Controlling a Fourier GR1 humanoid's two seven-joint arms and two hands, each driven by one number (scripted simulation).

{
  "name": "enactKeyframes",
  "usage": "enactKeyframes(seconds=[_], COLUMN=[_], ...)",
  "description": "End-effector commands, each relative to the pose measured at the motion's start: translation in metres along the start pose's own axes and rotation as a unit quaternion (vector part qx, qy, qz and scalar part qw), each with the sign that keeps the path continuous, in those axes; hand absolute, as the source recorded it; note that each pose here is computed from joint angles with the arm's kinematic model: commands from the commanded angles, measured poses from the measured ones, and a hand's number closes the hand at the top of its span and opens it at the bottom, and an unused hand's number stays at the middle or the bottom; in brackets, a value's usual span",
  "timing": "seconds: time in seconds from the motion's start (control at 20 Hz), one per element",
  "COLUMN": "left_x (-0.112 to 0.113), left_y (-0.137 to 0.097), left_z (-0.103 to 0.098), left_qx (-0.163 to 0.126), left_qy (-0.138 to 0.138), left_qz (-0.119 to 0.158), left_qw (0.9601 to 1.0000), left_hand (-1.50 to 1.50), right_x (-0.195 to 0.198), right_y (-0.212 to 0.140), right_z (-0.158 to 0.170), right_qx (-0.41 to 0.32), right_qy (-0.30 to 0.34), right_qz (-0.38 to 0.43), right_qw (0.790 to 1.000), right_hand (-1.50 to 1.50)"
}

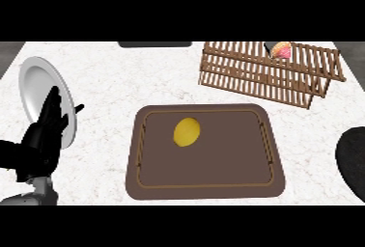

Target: Pick the cupcake from the tray and place it in the tiered shelf

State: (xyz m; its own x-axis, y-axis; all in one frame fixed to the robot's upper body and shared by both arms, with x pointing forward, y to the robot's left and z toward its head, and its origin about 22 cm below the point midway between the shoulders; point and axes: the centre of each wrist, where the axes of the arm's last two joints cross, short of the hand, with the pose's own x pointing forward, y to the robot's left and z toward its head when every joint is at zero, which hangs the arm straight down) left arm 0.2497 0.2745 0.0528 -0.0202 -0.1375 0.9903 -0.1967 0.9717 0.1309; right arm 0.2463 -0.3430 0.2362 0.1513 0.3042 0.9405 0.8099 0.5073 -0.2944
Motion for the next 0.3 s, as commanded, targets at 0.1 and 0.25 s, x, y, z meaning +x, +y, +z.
enactKeyframes(seconds=[0.1,0.25], left_x=[0.006,0.005], left_y=[-0.007,0.007], left_z=[-0.002,-0.020], left_qx=[-0.001,-0.002], left_qy=[-0.006,-0.006], left_qz=[0.004,0.005], left_qw=[1.0000,1.0000], left_hand=[0.00,0.00], right_x=[-0.017,-0.007], right_y=[-0.062,-0.081], right_z=[0.019,0.026], right_qx=[0.028,0.020], right_qy=[-0.019,-0.019], right_qz=[0.004,-0.012], right_qw=[0.999,1.000], right_hand=[-1.50,-1.50])
